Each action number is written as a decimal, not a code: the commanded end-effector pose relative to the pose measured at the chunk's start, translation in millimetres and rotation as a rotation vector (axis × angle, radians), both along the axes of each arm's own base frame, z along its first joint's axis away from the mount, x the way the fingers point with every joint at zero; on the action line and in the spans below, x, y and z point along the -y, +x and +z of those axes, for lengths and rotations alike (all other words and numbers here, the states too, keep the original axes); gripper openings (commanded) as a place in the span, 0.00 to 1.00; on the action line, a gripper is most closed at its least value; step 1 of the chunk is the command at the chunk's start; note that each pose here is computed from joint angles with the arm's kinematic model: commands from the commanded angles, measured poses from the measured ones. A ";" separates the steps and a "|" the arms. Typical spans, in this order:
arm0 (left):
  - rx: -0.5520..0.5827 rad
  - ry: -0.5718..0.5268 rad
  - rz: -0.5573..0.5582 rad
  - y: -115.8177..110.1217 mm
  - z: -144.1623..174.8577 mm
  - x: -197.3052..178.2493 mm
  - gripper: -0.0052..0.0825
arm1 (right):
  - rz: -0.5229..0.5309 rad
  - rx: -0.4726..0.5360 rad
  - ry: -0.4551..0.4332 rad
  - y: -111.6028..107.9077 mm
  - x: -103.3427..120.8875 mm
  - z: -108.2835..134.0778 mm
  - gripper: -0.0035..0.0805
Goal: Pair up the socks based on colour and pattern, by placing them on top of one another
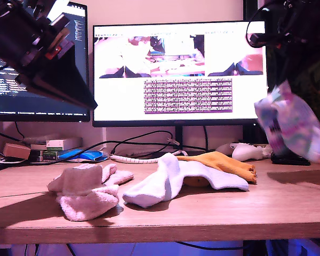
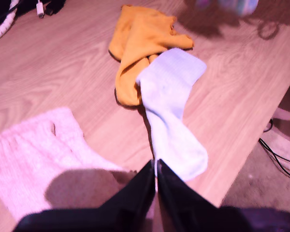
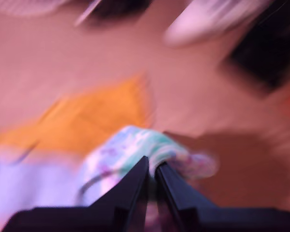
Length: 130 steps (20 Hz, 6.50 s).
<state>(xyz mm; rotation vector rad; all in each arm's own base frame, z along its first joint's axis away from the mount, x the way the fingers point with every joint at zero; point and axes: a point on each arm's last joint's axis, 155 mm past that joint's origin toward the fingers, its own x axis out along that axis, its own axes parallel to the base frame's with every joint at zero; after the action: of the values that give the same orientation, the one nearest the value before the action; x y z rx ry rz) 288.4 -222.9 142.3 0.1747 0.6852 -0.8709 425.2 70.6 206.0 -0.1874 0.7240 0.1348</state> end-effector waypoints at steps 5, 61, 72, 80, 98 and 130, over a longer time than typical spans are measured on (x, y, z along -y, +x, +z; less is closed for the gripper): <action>-0.032 0.014 0.002 -7.2 -11.1 -3.6 0.03 | 0.052 -0.182 0.043 -27.1 -5.8 -51.7 0.03; -0.041 0.037 0.070 3.4 -15.3 -22.6 0.03 | 0.367 -0.617 0.301 -90.5 -241.0 -158.0 0.03; -0.058 0.046 0.070 0.4 -18.6 -23.9 0.03 | 0.448 -0.474 0.307 -83.5 -231.4 -62.1 0.03; -0.064 0.049 0.069 -0.7 -19.7 -24.4 0.03 | 0.206 -0.363 0.266 -43.2 -120.0 -16.8 0.03; -0.048 0.061 0.052 -0.9 -19.9 -24.4 0.03 | -0.110 -0.641 -0.135 -86.4 95.4 -53.3 0.03; 0.032 0.021 0.053 12.7 -4.3 -18.0 0.03 | -0.060 -0.499 -0.218 -21.2 41.3 -82.4 0.32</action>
<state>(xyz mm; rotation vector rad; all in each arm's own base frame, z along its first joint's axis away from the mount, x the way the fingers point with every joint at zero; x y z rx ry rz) 303.0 -205.1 141.9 0.1854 0.6734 -0.8054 405.8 19.2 129.3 -0.3498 1.2321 0.0120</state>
